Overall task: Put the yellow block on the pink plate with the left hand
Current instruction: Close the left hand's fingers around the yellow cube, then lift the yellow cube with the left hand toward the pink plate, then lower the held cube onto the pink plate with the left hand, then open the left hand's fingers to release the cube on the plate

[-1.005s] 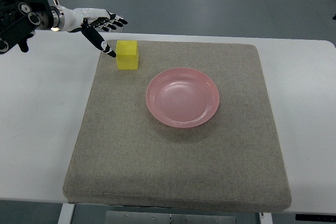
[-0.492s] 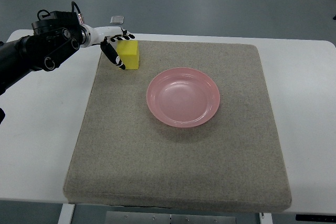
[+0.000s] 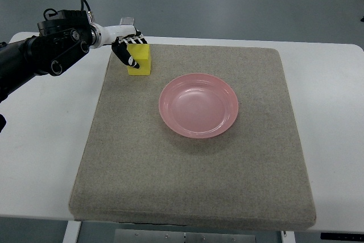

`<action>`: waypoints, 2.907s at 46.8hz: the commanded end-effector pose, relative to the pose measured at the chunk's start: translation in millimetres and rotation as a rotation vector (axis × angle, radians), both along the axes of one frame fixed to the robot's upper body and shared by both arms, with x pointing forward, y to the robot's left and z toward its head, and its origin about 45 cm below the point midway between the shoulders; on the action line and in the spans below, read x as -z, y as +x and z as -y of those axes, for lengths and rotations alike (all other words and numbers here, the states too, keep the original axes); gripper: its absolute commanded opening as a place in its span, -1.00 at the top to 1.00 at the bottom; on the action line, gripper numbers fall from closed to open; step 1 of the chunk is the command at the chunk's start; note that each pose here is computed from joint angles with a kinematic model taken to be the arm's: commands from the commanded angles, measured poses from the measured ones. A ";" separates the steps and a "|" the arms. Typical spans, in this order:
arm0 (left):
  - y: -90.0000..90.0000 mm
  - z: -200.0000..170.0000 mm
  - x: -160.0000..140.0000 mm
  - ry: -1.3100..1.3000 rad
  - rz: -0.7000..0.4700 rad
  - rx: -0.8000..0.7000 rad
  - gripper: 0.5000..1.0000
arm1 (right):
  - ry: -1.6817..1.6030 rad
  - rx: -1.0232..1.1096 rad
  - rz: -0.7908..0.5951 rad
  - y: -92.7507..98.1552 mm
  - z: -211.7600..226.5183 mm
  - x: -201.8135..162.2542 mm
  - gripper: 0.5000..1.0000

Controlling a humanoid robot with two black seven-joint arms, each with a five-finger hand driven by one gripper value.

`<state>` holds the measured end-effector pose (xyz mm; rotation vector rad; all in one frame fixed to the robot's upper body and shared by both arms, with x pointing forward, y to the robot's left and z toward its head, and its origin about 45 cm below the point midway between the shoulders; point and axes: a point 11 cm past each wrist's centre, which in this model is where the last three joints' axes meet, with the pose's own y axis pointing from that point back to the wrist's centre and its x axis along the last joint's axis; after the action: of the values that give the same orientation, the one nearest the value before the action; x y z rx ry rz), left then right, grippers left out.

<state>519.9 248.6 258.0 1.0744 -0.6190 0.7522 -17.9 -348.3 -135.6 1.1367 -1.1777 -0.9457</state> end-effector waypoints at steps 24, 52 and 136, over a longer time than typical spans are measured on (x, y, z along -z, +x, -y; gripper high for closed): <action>1.7 1.2 -8.0 -0.012 0.008 0.018 0.95 | 0.000 0.000 0.000 0.0 0.0 0.0 -0.69; -11.0 17.9 -83.6 -0.267 -0.097 0.260 0.99 | 0.000 0.000 0.000 0.0 0.0 0.0 -0.69; -80.4 144.5 -10.2 0.010 0.051 0.736 -0.93 | 0.000 0.000 0.000 0.0 0.0 0.0 -0.69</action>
<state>438.5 102.1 267.7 0.7482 -0.9860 0.1284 -17.9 -348.3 -135.6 1.1366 -1.1778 -0.9459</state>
